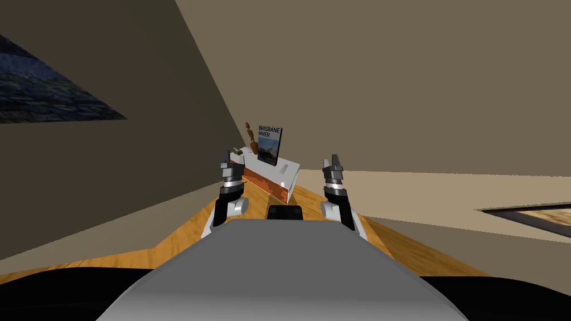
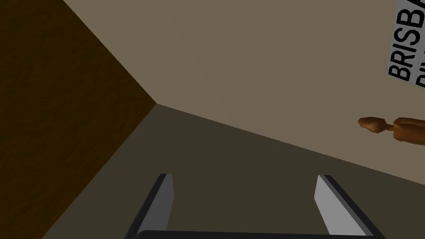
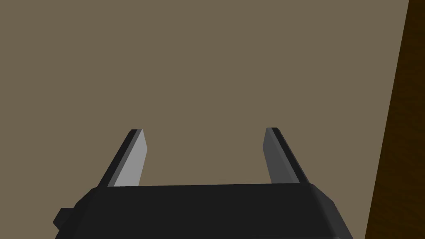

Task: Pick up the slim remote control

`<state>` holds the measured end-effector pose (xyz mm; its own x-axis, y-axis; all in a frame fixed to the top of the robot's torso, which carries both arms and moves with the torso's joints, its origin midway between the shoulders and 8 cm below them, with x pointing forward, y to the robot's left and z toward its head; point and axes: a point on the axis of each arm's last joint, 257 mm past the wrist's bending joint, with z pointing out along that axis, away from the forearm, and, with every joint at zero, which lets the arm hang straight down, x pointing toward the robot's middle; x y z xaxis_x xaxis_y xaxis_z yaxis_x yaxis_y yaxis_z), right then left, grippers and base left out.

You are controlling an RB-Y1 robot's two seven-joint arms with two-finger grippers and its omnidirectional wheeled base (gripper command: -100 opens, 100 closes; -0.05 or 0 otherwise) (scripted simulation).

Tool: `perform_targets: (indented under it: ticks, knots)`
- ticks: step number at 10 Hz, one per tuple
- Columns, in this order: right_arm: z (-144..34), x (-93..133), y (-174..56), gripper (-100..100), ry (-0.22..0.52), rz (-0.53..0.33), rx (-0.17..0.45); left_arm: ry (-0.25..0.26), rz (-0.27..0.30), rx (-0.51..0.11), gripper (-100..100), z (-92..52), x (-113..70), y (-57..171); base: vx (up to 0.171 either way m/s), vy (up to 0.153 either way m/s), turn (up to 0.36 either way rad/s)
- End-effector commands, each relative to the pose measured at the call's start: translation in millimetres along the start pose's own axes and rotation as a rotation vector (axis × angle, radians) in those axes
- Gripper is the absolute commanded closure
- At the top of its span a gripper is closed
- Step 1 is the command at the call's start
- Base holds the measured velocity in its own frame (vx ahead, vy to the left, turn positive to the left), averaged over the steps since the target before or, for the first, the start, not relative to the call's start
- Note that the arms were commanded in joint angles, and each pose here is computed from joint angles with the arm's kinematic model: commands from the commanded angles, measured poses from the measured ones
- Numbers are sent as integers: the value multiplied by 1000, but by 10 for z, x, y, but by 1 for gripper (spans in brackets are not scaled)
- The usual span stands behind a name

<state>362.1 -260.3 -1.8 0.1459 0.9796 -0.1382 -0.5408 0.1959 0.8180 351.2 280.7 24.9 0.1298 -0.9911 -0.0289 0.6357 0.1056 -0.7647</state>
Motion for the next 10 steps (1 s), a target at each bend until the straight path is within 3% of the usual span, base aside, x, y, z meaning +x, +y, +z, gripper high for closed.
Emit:
perform_targets:
  ticks: [1, 6, 7, 9, 10]
  knots:
    - [-51, 35, -107, -100, 34, -37, 26, 0, 0, 0, 0, 0, 0, 0, -23, 49, 109]
    - [-337, 117, -631, -100, 176, -217, 140, 0, 0, 0, 0, 0, 1, 0, -31, 128, 131]
    - [-339, 123, -633, -100, 184, -221, 140, 0, 0, 0, 0, 0, 1, 0, -10, 99, 52]
    - [-536, 122, -939, -100, 258, -326, 200, 0, 0, 0, 0, 0, 1, 0, -30, 110, 149]
    - [-542, 130, -941, -100, 276, -336, 198, 0, 0, 0, 0, 0, 1, 0, -4, 116, 77]
